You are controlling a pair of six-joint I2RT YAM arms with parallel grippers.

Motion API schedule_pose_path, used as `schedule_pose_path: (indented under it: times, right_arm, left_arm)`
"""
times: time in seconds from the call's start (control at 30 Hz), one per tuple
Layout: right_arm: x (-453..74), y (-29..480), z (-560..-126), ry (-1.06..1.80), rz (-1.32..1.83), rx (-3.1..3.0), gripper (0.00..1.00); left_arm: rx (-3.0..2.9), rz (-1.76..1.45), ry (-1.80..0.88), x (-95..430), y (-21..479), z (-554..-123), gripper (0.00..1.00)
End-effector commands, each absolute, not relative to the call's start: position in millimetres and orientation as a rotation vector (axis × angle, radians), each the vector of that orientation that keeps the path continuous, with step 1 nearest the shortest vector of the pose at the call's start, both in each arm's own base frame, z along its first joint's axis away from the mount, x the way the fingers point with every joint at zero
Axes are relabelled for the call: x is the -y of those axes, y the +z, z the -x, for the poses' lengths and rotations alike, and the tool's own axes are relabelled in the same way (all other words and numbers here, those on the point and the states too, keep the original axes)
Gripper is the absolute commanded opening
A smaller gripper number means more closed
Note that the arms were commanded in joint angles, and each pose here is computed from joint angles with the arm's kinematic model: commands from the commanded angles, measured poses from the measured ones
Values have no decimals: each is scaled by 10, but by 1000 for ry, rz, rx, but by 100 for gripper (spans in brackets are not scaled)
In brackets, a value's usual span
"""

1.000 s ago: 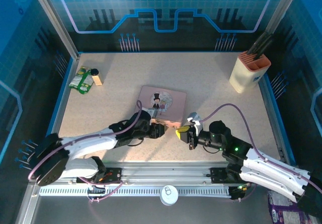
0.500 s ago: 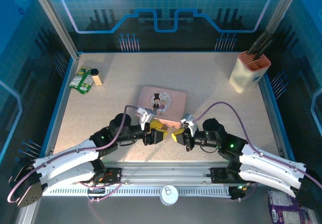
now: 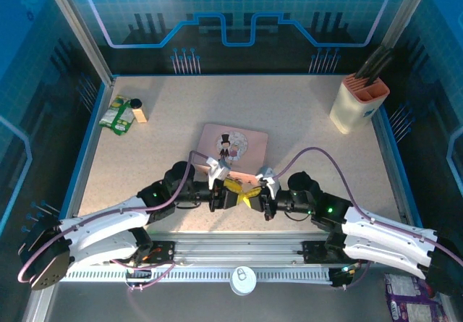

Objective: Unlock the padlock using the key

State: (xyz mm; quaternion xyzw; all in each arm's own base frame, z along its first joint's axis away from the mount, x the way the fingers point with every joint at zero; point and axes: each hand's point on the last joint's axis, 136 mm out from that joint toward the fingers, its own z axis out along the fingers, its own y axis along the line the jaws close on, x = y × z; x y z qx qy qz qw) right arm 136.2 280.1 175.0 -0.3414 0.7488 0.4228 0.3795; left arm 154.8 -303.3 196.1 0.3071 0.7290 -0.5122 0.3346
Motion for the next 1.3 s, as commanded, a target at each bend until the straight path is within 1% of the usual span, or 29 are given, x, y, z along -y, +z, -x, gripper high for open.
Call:
schedule_pose_path:
  times: [0.0,0.13,0.33,0.4,0.43,0.5,0.57,0.67,0.77,0.87,0.93,1.1,1.27]
  right_arm:
    - [-2880,1938,-1352,1110,878,-1845,0]
    - [-2881,1939,-1348,1111,878,-1843,0]
    - [-2874,1938,-1350,1112,870,-1843,0]
    - [-2864,1948,-1365,1110,853,-1845,0]
    - [-2853,1961,-1382,1108,836,-1845,4]
    - [-2817,2004,-1425,1118,776,-1833,19]
    - [-2780,2089,-1467,1162,695,-1807,30]
    - [-2723,2237,-1510,1283,575,-1735,37]
    - [-2654,2321,-1576,1389,468,-1680,43]
    - [-2604,2383,-1635,1469,389,-1633,47]
    - [-2613,2449,-1649,1515,371,-1607,48]
    - [-2673,2592,-1660,1612,344,-1543,47]
    - [-2719,2593,-1673,1658,333,-1527,43]
  left_arm:
    - [-1840,-829,-1389,3095,2137,-1509,27]
    - [-1841,-820,-1387,3098,2138,-1524,20]
    - [-1848,-768,-1375,3097,2145,-1595,7]
    - [-1841,-730,-1378,3088,2155,-1630,0]
    - [-1841,-698,-1370,3075,2163,-1667,0]
    - [-1795,-602,-1399,3051,2235,-1736,0]
    - [-1759,-492,-1426,2997,2259,-1807,0]
    - [-1740,-346,-1447,2915,2277,-1912,0]
    - [-1704,-246,-1489,2861,2335,-1964,0]
    - [-1685,-214,-1541,2881,2404,-1964,0]
    - [-1668,-200,-1580,2907,2458,-1950,0]
    - [-1651,-168,-1611,2963,2509,-1960,0]
    - [-1646,-139,-1619,2977,2520,-1988,0]
